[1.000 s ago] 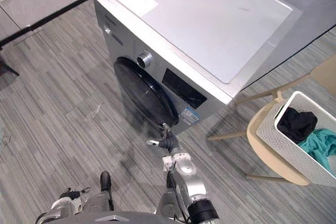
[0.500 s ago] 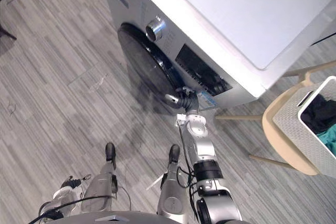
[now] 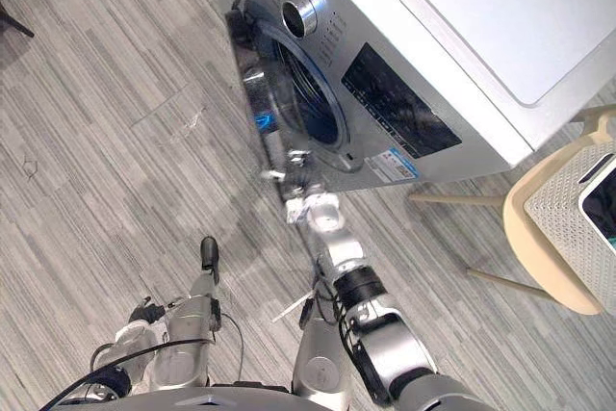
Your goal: Pick up the laundry basket with both hands and put the clothes into the washing machine.
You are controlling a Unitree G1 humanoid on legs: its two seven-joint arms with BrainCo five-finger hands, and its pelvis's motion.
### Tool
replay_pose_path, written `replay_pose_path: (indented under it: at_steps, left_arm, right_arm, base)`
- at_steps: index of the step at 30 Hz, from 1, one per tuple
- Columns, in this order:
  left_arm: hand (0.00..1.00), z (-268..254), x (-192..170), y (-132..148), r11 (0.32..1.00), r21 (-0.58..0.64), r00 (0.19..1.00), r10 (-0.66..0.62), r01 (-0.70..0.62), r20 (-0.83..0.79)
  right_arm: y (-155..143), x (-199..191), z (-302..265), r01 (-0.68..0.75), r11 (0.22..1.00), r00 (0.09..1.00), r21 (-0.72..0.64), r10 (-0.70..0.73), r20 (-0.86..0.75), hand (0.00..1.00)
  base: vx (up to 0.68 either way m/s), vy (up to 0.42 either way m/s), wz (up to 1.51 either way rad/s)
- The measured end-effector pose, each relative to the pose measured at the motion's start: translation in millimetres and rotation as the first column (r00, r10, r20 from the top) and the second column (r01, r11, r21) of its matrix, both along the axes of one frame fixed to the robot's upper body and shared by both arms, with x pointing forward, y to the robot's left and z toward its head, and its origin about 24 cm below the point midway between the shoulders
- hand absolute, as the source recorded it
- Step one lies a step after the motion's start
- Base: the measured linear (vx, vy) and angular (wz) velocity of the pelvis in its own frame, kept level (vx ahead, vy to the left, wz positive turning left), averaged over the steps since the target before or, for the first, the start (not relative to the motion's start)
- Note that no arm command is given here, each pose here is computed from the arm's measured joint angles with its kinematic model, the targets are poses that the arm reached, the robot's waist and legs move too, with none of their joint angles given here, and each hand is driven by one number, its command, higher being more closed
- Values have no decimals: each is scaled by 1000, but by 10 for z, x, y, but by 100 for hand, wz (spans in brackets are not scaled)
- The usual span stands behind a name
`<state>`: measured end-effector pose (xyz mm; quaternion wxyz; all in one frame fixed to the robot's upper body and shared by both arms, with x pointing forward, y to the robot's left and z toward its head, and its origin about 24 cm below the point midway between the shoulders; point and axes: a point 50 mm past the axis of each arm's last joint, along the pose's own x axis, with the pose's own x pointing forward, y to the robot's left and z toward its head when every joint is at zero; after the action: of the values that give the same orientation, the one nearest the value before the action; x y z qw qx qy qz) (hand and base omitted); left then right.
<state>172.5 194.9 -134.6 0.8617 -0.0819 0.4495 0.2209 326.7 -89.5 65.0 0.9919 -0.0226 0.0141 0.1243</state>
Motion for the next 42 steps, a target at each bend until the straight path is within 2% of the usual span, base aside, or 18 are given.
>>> replay_pose_path:
  at_steps: [1, 4, 7, 10, 14, 17, 22, 26, 28, 30, 31, 36, 42]
  left_arm:
    - [0, 0, -1, -1, 1000, 5, 1000, 14, -14, -3]
    - [0, 6, 11, 5, 1000, 20, 1000, 6, -6, -6]
    - [0, -2, -9, 34, 999, 40, 1000, -12, 13, -29]
    - [0, -14, -55, 97, 998, 59, 999, -18, 21, -51]
    - [0, 64, 38, 175, 990, 111, 996, -81, 83, -22]
    - [0, 300, 354, 314, 981, 174, 990, -108, 90, 95]
    - [0, 859, 877, 783, 947, 321, 956, -119, 28, 268]
    - [0, 1337, 1150, 1251, 932, 342, 923, -19, -123, 384]
    - [0, 1727, 1254, 1604, 912, 322, 876, 79, -256, 476]
    - [0, 1969, 1354, 1688, 907, 286, 831, 111, -309, 546]
    - [0, 2140, 1419, 1731, 904, 234, 783, 154, -358, 603]
    - [0, 2351, 1526, 1711, 906, 129, 702, 216, -403, 678]
    - [0, 2693, 1733, 1557, 924, 23, 597, 228, -383, 769]
  right_arm:
    - [176, -85, -88, -109, 994, 993, 12, 109, -45, 0]
    - [518, -374, -174, -306, 947, 947, 99, 313, -70, 0]
    - [560, -577, -272, -329, 920, 930, 214, 355, -96, 0]
    - [297, -644, -366, -217, 923, 954, 317, 269, -130, 0]
    - [-462, -790, -627, 79, 937, 973, 340, 1, -231, 0]
    - [-972, -970, -762, 270, 916, 941, 297, -185, -284, 0]
    - [-1399, -1293, -901, 453, 858, 866, 240, -360, -348, 0]
    - [-1465, -1599, -1023, 513, 831, 819, 216, -399, -413, 0]
    - [-1391, -1676, -1081, 536, 811, 802, 236, -401, -442, 0]
    - [-1331, -1729, -1114, 546, 799, 794, 251, -398, -460, 0]
    - [-1261, -1756, -1107, 544, 794, 796, 271, -386, -467, 0]
    - [-1138, -1711, -967, 500, 806, 836, 316, -354, -418, 0]
    - [-1141, -1655, -792, 480, 791, 864, 378, -354, -357, 0]
  base:
    - [1, -20, 4]
    - [4, -12, 16]
    - [8, 3, 7]
    - [-22, 10, -14]
    - [-14, 7, -26]
    - [-8, -2, -34]
    - [-23, -19, -50]
    - [-12, -54, -44]
    - [-38, -82, -39]
    - [-67, -96, -24]
    - [-85, -110, -26]
    - [-51, -65, -33]
    - [-2, 5, 2]
